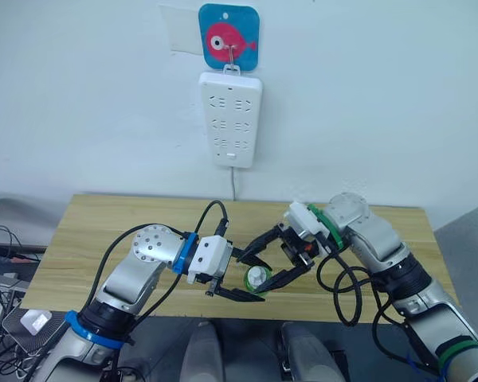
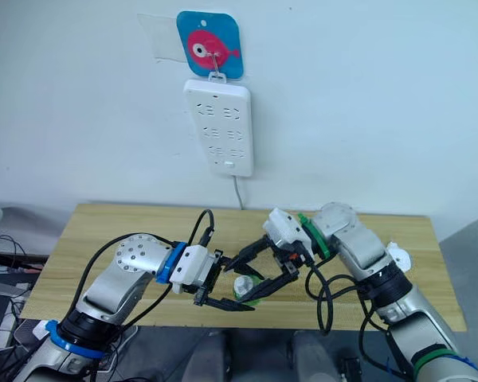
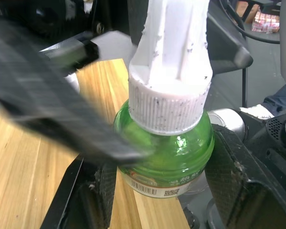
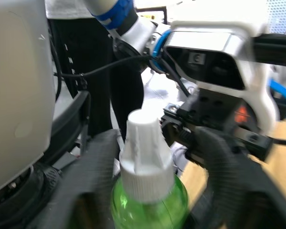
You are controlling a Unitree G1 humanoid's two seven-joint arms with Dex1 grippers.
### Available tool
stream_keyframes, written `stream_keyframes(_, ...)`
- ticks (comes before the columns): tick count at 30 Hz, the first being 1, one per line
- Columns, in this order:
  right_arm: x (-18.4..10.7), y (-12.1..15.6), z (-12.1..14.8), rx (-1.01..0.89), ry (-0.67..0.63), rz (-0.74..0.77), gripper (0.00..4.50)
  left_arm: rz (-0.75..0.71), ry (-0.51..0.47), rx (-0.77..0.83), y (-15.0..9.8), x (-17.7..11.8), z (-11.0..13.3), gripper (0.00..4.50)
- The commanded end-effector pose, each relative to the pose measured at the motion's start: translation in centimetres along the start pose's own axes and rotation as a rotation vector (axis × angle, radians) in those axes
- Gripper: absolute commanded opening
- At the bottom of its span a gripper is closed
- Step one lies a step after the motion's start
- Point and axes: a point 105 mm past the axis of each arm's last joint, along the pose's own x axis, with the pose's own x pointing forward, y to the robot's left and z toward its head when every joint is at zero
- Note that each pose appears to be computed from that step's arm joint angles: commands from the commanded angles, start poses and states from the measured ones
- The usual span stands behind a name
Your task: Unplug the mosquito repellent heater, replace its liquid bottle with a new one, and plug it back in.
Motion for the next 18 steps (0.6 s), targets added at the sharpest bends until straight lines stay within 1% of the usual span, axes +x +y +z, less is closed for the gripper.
stream_keyframes(1,-2.1,1.4,0.8,-0.012,0.019,0.028,4.25,0.019,-0.002,0.029,0.5,-0.4,0.2,2.24)
stream_keyframes(2,-2.6,1.7,0.7,-0.005,0.031,0.021,4.46,0.032,-0.004,0.023,0.6,-0.5,0.2,2.24)
stream_keyframes(5,-4.6,2.4,0.6,0.021,0.077,-0.036,4.46,0.065,0.002,0.011,1.1,-1.0,-0.2,2.24)
stream_keyframes(9,-6.5,1.7,0.7,0.037,0.11,-0.201,4.46,0.146,0.0,-0.037,1.8,-1.8,-0.6,2.24)
stream_keyframes(10,-6.6,1.7,0.8,0.033,0.111,-0.22,4.46,0.163,-0.001,-0.048,2.0,-1.9,-0.7,2.24)
stream_keyframes(11,-6.8,1.4,0.9,0.034,0.112,-0.273,4.46,0.203,-0.001,-0.064,2.4,-2.1,-0.8,2.24)
stream_keyframes(14,-6.9,0.2,1.0,0.039,0.097,-0.479,4.46,0.355,-0.013,-0.121,4.3,-2.7,-1.2,2.24)
stream_keyframes(18,-6.1,-0.2,0.7,0.029,0.083,-0.639,4.46,0.457,-0.017,-0.156,5.5,-3.1,-1.5,2.24)
